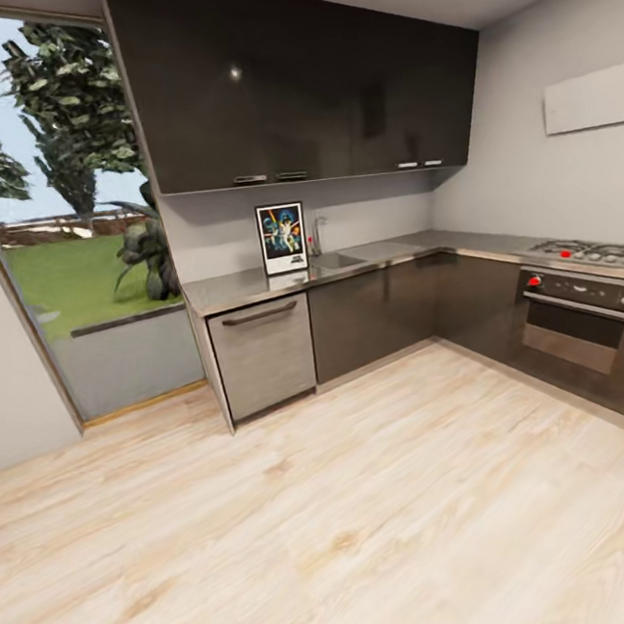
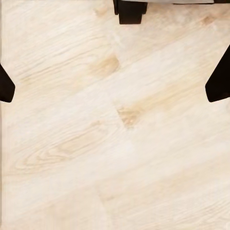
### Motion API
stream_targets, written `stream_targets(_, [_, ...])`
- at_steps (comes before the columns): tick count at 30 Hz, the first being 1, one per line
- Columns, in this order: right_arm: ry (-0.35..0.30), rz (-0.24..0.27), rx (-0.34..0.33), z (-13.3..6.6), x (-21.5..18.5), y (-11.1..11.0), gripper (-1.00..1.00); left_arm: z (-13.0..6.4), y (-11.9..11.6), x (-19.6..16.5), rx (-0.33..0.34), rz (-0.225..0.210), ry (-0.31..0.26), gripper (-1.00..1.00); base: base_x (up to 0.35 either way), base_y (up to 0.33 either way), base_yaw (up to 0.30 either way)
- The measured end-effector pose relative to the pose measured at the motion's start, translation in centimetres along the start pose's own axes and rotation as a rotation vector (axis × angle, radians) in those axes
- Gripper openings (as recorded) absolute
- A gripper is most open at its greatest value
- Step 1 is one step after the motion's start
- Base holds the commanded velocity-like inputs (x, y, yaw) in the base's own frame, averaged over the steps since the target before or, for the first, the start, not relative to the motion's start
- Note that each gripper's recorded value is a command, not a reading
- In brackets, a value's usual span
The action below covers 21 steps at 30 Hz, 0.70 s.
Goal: Pick up the poster from the kitchen countertop and hang it on one of the wall nails in the kitchen.
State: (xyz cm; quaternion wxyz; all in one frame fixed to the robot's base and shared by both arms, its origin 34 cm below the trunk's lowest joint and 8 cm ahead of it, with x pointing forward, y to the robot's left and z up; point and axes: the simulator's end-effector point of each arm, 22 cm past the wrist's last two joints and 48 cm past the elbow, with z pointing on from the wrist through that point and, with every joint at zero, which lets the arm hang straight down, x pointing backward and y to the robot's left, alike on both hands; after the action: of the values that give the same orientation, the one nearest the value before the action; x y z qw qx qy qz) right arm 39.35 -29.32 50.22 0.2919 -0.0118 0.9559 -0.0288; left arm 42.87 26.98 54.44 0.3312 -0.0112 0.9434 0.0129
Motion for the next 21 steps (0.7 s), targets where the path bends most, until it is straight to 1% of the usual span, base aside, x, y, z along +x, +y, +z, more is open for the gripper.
stream_targets(5, [0.0,0.0,0.0,0.0,0.0,0.0,1.0,0.0,-0.01,-0.04,0.0,0.0,-0.001,1.0,0.305,-0.181,0.01])
stream_targets(11, [0.0,0.0,0.0,0.0,0.0,0.01,1.0,0.0,-0.01,0.01,0.0,0.001,0.0,1.0,0.29,-0.207,0.094])
stream_targets(15, [0.0,0.0,0.0,0.01,0.0,0.01,1.0,0.0,-0.01,0.0,0.0,0.001,0.0,1.0,0.275,-0.225,0.173])
stream_targets(21, [0.0,0.0,0.0,0.01,-0.01,0.01,1.0,0.0,0.0,-0.02,0.0,0.001,0.0,1.0,0.264,-0.238,0.255])
